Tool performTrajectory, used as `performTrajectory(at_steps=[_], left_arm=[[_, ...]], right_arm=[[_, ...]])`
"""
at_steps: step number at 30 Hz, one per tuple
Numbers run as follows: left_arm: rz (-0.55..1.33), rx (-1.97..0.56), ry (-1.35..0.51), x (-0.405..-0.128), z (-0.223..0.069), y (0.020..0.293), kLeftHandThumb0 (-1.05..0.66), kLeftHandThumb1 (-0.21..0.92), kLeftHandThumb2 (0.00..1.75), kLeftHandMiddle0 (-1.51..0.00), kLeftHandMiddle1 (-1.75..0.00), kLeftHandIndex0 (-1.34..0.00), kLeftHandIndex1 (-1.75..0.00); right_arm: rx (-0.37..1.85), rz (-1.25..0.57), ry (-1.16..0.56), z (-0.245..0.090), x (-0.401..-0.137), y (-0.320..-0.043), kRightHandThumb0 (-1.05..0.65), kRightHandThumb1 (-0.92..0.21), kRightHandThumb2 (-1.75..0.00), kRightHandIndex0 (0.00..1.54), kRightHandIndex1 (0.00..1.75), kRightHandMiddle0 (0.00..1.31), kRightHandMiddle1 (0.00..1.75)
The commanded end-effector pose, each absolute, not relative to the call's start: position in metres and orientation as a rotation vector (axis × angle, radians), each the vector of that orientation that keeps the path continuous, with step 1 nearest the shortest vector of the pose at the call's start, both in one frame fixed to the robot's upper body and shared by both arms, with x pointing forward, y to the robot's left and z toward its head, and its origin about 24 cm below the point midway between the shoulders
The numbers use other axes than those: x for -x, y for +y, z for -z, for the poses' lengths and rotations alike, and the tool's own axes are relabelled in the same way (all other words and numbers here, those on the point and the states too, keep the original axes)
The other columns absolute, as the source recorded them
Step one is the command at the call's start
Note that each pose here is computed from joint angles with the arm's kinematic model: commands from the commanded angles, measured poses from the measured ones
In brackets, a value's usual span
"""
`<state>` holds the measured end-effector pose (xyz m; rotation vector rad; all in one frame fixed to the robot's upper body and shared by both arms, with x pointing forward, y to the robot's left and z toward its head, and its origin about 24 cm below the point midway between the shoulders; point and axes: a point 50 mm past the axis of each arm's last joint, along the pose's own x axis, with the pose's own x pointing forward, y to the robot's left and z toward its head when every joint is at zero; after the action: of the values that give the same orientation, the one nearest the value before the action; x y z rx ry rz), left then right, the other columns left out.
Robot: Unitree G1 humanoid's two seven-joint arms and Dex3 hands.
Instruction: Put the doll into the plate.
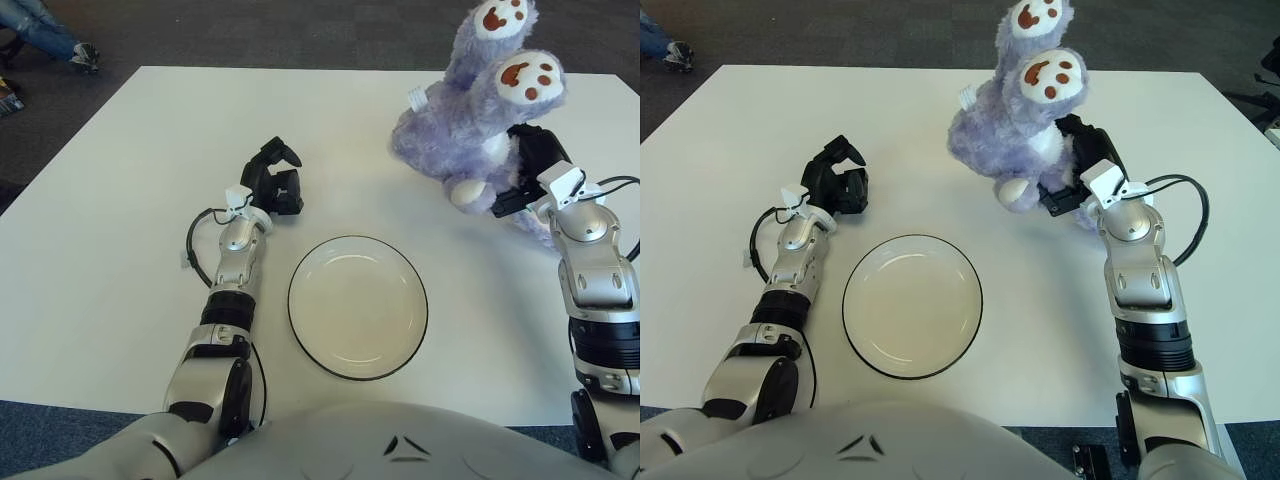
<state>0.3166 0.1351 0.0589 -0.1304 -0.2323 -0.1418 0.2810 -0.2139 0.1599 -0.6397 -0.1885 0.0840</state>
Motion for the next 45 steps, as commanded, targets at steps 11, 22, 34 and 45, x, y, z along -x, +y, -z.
performTrajectory(at_steps=[11, 22, 34, 45], left_arm=[[0.122, 0.143, -0.160, -0.305, -0.039, 0.130, -0.51, 0.23, 1.43, -1.34, -1.75, -0.68, -1.75], [0.113, 0.148, -0.163, -0.304, -0.038, 0.126, -0.51, 0.23, 1.42, -1.34, -1.75, -0.68, -1.75], [0.099, 0.145, -0.155, -0.303, -0.038, 0.121, -0.51, 0.25, 1.40, -1.31, -1.75, -0.67, -1.75], [0.110, 0.166, -0.152, -0.302, -0.037, 0.119, -0.50, 0.27, 1.38, -1.28, -1.75, -0.65, -1.75]], right_arm=[[0.637, -0.264, -0.249, -0.163, -0.269, -0.181, 0.58, -0.07, -1.62, 0.82, 1.75, 1.09, 1.75], [0.668, -0.359, -0.229, -0.162, -0.264, -0.162, 0.58, -0.07, -1.62, 0.82, 1.75, 1.09, 1.75], [0.621, -0.449, -0.213, -0.165, -0.252, -0.140, 0.58, -0.07, -1.62, 0.82, 1.75, 1.08, 1.75], [0.636, -0.610, -0.226, -0.167, -0.247, -0.122, 0.58, -0.07, -1.61, 0.82, 1.75, 1.08, 1.75]])
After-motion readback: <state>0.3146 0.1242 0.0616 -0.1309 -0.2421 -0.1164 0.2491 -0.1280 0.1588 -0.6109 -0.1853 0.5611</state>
